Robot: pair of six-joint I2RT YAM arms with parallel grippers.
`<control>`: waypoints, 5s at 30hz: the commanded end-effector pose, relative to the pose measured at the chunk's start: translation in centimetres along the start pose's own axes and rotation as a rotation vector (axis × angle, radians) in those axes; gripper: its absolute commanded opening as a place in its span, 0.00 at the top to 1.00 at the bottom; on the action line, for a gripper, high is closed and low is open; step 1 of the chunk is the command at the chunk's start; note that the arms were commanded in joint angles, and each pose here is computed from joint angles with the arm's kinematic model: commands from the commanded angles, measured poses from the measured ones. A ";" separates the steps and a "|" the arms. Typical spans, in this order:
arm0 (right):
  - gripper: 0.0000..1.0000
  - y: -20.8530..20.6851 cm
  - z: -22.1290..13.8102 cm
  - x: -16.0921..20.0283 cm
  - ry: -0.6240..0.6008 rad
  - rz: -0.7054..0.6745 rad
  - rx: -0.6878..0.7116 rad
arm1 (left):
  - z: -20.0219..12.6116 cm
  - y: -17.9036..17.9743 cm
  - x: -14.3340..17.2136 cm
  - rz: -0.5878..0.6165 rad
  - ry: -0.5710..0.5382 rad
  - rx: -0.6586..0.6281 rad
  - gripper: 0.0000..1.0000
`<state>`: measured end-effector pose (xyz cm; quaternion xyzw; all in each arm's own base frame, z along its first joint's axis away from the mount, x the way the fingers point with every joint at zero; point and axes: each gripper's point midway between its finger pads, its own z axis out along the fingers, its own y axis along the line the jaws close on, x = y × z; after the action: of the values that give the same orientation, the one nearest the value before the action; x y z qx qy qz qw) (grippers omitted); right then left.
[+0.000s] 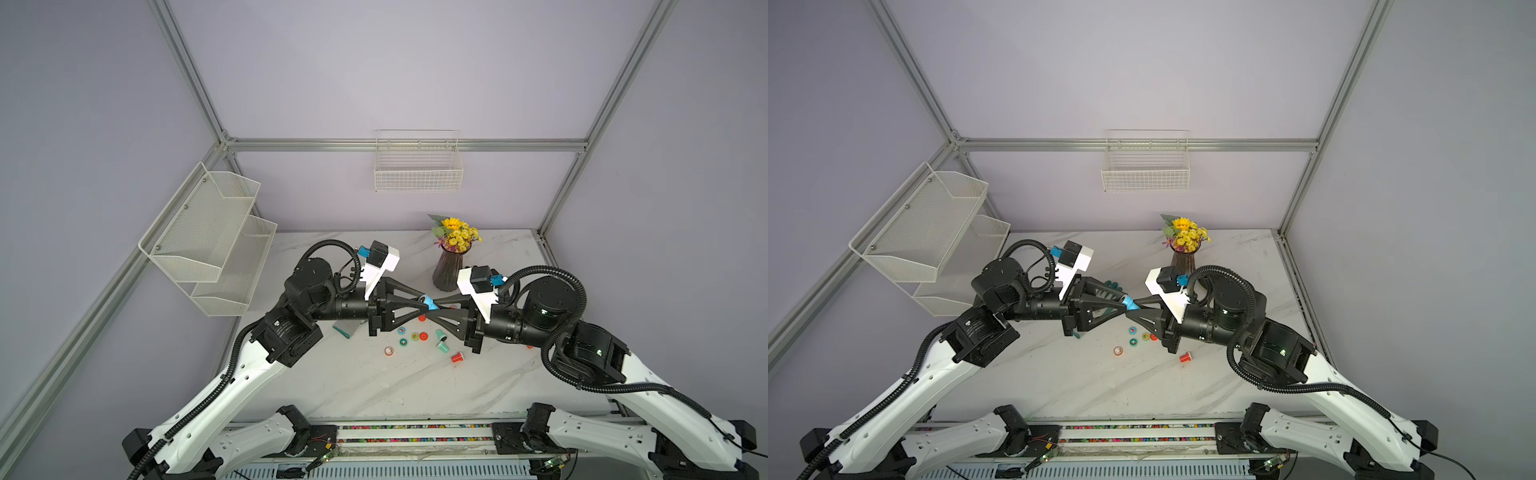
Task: Close the stamp cap
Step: Close the cover of the stamp, then place the stamp at the center of the board, then pick up the stamp from the center of the board, then place the stamp at the center of the board.
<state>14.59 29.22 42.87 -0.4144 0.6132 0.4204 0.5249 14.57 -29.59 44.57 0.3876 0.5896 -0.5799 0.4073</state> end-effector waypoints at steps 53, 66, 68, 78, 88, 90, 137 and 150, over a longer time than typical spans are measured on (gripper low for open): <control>0.74 -8.7 -0.6 38.6 1.699 0.041 0.187 | -24.3 19.5 7.4 0.042 -0.017 -1.544 0.14; 0.58 -9.6 1.6 31.7 1.264 0.227 0.408 | -24.8 19.8 7.7 0.025 -0.014 -1.556 0.14; 0.57 -10.7 1.8 30.2 1.127 0.324 0.555 | -24.9 19.9 7.7 0.021 -0.013 -1.557 0.14; 0.62 -10.3 0.7 33.8 1.057 0.768 0.899 | -25.5 20.5 8.0 -0.010 -0.014 -1.573 0.14; 0.59 -9.4 0.5 36.4 1.094 0.789 0.913 | -25.8 20.9 8.4 -0.029 -0.002 -1.586 0.14; 0.61 -9.2 0.8 37.0 1.098 0.797 0.899 | -25.8 20.9 8.4 -0.032 0.000 -1.587 0.14; 1.00 -28.9 -9.0 30.6 0.917 0.845 1.095 | -26.8 21.4 8.7 -0.054 0.005 -1.619 0.14; 0.83 -32.4 -8.8 36.0 0.977 0.867 1.106 | -26.9 21.8 9.1 -0.065 0.018 -1.629 0.14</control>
<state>38.06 8.65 4.66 0.0469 0.9935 -0.0036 0.1039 30.40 -2.59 27.21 -0.0302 0.8484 0.0226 0.5280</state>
